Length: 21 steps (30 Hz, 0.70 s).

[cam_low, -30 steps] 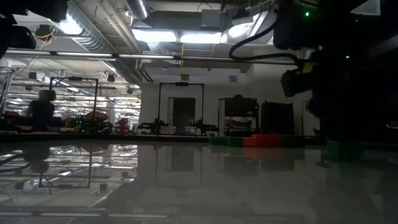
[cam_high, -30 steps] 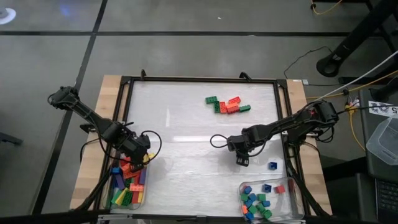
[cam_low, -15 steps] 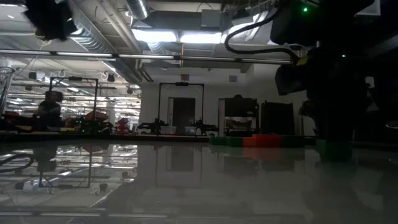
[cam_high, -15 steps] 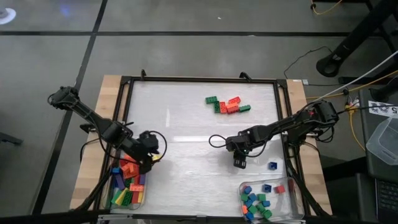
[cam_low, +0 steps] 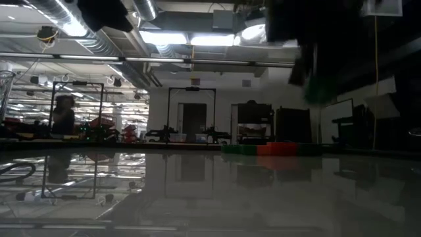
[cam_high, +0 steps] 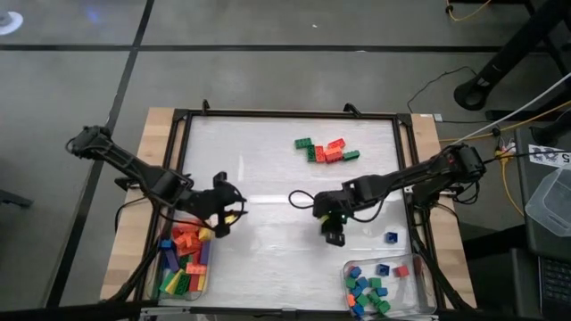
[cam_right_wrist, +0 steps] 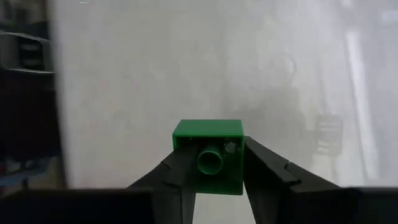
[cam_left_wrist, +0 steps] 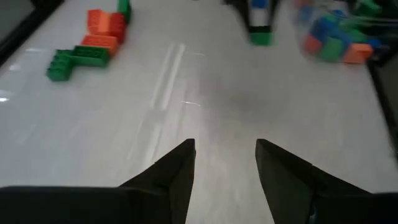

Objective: Sort blocks by size
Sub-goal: Put the small green game piece into the right transparent bin

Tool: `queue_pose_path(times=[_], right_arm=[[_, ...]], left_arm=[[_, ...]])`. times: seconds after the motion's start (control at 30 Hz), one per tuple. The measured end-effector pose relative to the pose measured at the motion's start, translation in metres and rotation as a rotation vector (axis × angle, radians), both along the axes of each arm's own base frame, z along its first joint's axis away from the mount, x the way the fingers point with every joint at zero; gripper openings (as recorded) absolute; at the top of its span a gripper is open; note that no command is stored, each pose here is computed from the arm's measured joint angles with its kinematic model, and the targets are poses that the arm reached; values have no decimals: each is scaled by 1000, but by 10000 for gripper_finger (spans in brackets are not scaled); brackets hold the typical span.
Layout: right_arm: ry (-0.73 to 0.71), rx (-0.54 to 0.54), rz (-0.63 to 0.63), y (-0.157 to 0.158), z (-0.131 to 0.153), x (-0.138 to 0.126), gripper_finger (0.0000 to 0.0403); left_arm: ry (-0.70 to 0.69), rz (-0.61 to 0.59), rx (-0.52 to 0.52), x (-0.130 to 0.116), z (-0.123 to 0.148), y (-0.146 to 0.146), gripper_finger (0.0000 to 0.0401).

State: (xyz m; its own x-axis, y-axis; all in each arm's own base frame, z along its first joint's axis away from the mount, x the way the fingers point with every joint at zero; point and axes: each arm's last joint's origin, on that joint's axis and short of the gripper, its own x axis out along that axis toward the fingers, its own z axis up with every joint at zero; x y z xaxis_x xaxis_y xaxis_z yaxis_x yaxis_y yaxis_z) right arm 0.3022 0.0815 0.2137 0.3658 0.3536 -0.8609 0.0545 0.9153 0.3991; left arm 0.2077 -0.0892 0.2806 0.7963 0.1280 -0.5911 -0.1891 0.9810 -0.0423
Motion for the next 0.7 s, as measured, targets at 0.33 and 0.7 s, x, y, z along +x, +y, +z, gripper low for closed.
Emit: queue_pose_path(times=[0.33,0.7], right_arm=[[-77,62,173,70,75,-8,92],[87,112,52,145,80,-62,147]], left_arm=[[87,61,56,24,-25,3,157],[-39,-60,159,73,-50,-15,157]])
